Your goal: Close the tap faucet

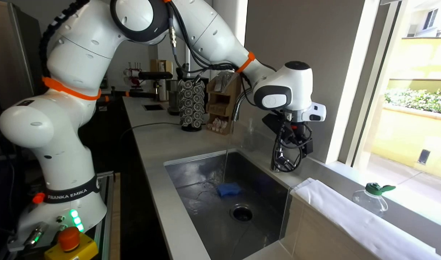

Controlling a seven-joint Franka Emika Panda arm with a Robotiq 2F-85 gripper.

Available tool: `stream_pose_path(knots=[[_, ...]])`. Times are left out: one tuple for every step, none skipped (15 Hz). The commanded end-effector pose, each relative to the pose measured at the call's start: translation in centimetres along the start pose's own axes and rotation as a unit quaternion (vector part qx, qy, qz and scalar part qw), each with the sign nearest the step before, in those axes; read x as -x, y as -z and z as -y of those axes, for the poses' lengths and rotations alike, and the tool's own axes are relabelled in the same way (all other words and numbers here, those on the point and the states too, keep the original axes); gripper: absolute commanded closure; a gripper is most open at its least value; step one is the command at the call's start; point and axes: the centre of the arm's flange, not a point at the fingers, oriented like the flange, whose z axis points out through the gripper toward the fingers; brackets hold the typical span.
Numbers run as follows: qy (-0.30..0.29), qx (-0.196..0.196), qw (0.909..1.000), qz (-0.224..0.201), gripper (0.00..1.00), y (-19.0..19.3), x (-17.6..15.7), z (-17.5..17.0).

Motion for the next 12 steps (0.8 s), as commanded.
stream_pose_path(knots=[[0.0, 0.0, 1.0, 0.0, 0.0, 0.0, 0.0, 0.0], [0.002, 0.004, 0.9999, -0.009, 0.0, -0.3, -0.3, 0.0], [0.006, 0.01, 0.9998, -0.015, 0.0, -0.7, -0.7, 0.0], [0.018, 0.008, 0.9997, -0.016, 0.0, -0.8, -0.9, -0.1], [0.023, 0.007, 0.9996, -0.018, 0.0, -1.1, -1.2, 0.0], [0.032, -0.003, 0.9994, -0.01, 0.0, -1.3, -1.4, 0.1], [0.042, -0.008, 0.999, -0.009, 0.0, -1.7, -1.7, 0.1], [0.047, -0.01, 0.9988, -0.007, 0.0, -1.9, -1.8, 0.2], [0.056, -0.016, 0.9983, -0.004, 0.0, -2.2, -2.0, 0.3], [0.059, -0.018, 0.9981, -0.003, 0.0, -2.5, -2.2, 0.3], [0.064, -0.02, 0.9978, -0.003, 0.0, -2.8, -2.3, 0.3], [0.065, -0.019, 0.9977, -0.004, 0.0, -2.9, -2.4, 0.2]])
